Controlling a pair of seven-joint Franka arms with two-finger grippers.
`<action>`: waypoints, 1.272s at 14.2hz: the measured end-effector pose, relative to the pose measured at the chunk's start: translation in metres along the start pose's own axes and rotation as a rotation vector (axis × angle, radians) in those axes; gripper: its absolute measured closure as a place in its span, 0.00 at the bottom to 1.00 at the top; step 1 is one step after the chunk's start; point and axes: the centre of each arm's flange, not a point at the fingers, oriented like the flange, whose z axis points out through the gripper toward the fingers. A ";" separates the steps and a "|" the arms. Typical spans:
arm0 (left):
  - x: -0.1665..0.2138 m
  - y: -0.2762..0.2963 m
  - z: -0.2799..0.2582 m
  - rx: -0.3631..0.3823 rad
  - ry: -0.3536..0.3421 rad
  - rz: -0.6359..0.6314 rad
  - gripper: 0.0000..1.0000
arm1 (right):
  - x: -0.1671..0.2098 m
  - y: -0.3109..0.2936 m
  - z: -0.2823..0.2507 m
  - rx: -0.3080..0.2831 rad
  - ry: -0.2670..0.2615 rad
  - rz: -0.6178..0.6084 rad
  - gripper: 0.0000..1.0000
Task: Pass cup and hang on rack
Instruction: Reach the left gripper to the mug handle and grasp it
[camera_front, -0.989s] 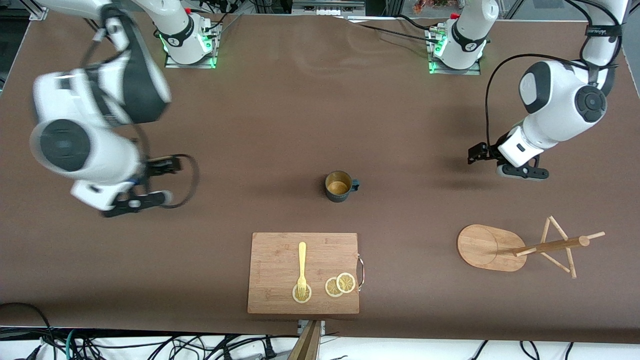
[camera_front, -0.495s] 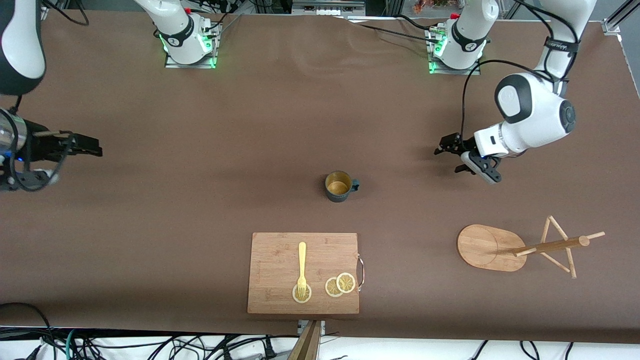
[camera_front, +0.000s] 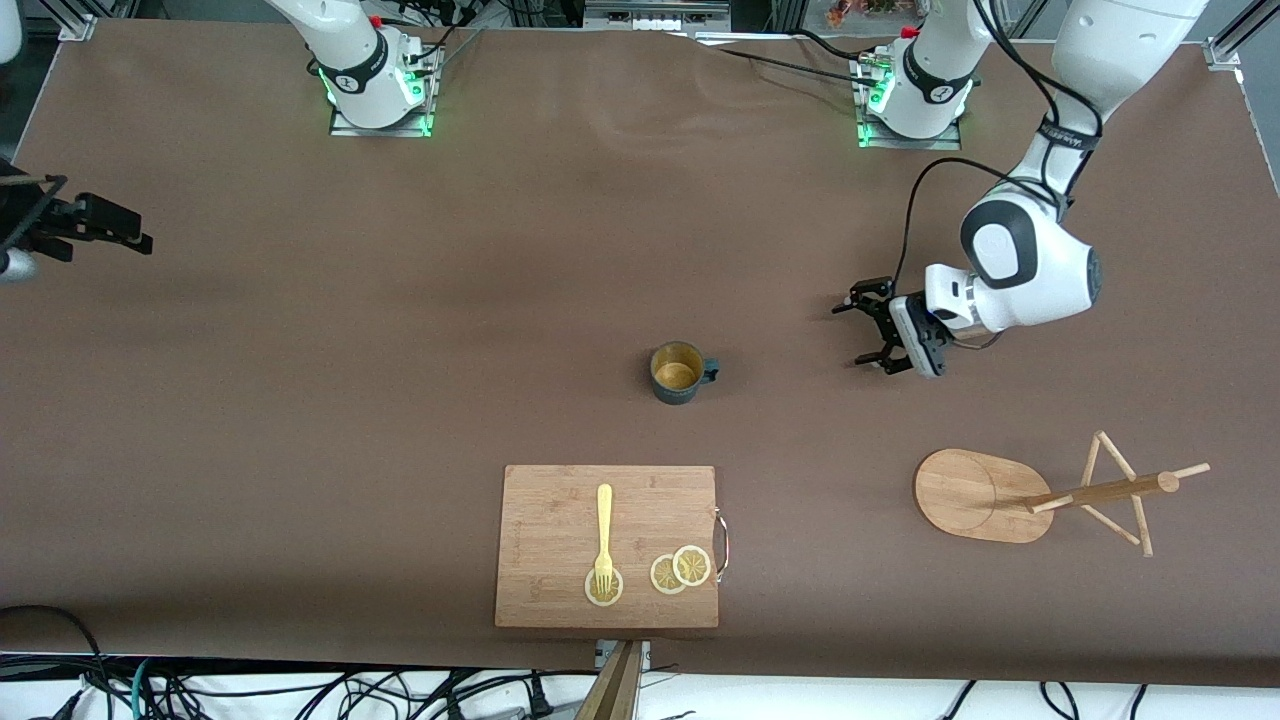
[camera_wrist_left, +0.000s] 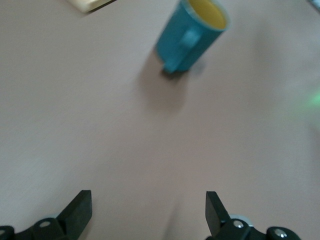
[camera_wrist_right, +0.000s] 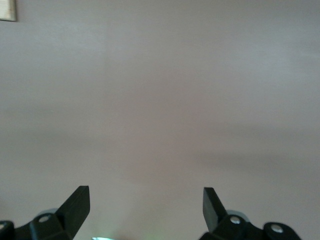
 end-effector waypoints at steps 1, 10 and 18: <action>0.005 0.004 0.011 -0.030 0.030 0.050 0.00 | -0.001 0.000 -0.006 -0.017 -0.005 0.000 0.00; 0.004 -0.026 0.084 -0.195 0.311 0.357 0.00 | 0.013 -0.010 -0.013 -0.026 -0.003 0.039 0.00; 0.059 -0.037 0.149 -0.227 0.567 0.448 0.00 | 0.011 -0.017 -0.010 0.011 -0.036 0.034 0.00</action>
